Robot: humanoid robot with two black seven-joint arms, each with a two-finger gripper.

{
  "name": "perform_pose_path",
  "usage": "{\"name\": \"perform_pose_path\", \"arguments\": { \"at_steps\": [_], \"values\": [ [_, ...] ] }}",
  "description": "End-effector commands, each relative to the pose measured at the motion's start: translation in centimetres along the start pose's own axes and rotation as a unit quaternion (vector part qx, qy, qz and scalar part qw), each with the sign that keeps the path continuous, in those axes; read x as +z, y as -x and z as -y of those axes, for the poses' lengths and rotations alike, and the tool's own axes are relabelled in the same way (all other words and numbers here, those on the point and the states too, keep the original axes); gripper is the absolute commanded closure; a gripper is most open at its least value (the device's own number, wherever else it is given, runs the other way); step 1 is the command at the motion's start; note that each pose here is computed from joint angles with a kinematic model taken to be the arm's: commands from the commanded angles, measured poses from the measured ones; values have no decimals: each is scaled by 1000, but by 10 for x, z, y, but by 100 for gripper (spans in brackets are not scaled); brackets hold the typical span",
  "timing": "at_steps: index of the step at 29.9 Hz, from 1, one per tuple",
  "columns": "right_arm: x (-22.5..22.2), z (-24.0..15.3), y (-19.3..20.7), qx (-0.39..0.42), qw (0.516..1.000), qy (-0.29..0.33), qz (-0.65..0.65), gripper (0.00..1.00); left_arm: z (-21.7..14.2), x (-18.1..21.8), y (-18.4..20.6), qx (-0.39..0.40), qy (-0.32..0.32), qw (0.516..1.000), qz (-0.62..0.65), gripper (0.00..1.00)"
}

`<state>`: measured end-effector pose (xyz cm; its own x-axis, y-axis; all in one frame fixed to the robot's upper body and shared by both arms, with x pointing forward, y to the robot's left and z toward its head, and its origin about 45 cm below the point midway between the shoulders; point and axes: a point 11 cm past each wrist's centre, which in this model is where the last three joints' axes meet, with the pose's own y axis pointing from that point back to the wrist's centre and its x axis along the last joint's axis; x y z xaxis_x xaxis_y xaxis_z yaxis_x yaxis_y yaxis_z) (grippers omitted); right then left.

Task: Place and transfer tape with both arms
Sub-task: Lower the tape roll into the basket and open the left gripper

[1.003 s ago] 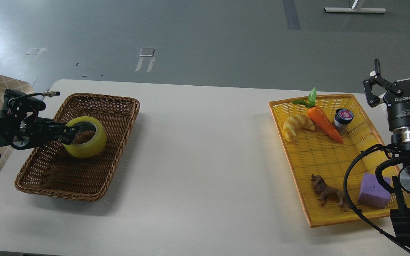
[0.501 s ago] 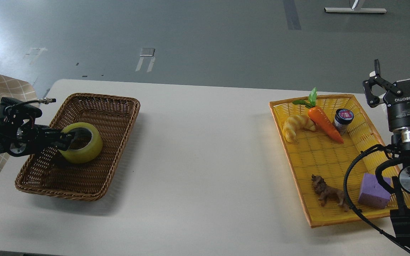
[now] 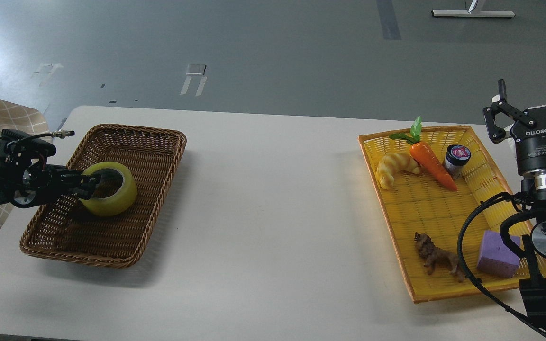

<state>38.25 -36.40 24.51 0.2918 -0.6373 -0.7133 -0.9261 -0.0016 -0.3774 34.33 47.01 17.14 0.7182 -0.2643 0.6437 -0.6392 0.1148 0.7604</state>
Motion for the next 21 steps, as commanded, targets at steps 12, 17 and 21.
{"name": "perform_pose_path", "arguments": {
  "at_steps": [12, 17, 21],
  "values": [
    [0, 0, 0, 0, 1000, -1, 0, 0, -11, 4, -31, 50, 28, 996, -64, 22],
    [-1, 0, 1, -1, 1000, -2, 0, 0, -42, 13, -101, 141, 83, 977, -134, 22],
    [-3, 1, 1, -2, 1000, -3, -1, 0, -67, 15, -158, 216, 130, 943, -218, 21]
  ]
}}
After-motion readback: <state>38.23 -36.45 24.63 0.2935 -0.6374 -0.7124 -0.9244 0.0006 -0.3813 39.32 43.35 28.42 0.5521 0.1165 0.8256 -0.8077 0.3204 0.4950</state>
